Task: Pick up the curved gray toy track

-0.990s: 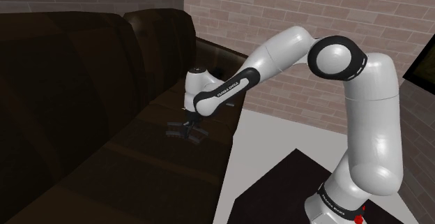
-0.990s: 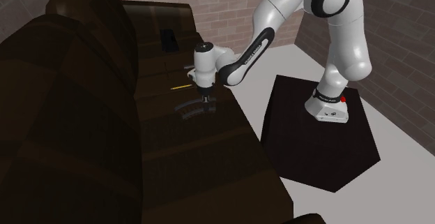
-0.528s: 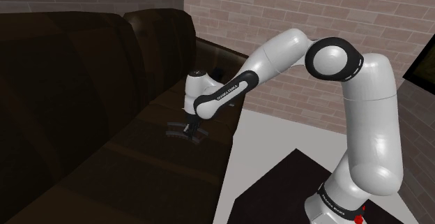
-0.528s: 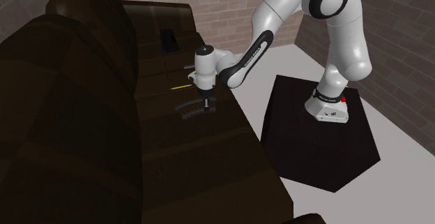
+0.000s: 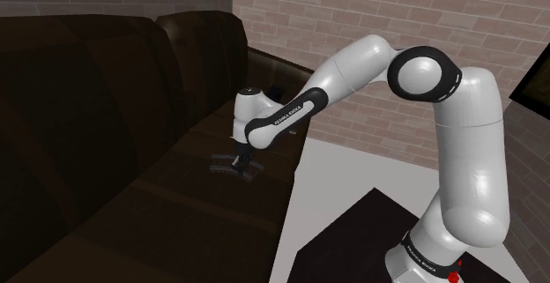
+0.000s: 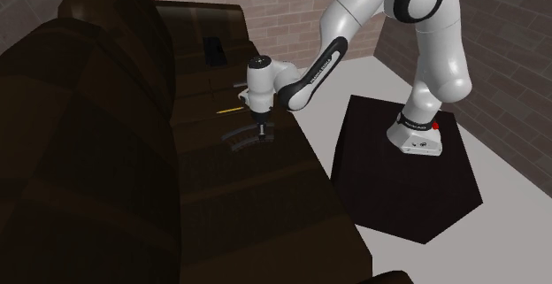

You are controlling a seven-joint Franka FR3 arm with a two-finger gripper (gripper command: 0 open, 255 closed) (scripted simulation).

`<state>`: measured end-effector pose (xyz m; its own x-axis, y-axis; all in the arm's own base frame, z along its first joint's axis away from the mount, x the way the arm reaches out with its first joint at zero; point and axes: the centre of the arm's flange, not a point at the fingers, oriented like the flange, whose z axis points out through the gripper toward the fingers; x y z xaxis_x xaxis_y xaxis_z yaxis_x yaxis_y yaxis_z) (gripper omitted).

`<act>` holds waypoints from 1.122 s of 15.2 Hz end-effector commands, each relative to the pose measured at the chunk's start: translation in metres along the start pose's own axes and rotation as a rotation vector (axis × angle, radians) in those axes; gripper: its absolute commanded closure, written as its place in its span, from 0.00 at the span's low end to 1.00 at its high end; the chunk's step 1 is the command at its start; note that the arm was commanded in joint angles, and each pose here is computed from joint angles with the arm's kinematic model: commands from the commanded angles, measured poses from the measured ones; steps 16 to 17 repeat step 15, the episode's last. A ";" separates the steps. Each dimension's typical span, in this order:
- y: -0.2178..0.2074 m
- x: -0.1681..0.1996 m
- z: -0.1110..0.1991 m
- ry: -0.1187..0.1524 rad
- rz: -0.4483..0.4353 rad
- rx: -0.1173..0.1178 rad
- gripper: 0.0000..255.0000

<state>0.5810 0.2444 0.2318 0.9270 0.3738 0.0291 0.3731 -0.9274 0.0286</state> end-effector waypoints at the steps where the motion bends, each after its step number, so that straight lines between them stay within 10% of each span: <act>1: 0.000 0.000 -0.010 0.000 0.000 0.000 1.00; 17: 0.002 0.002 -0.074 0.000 0.000 0.000 1.00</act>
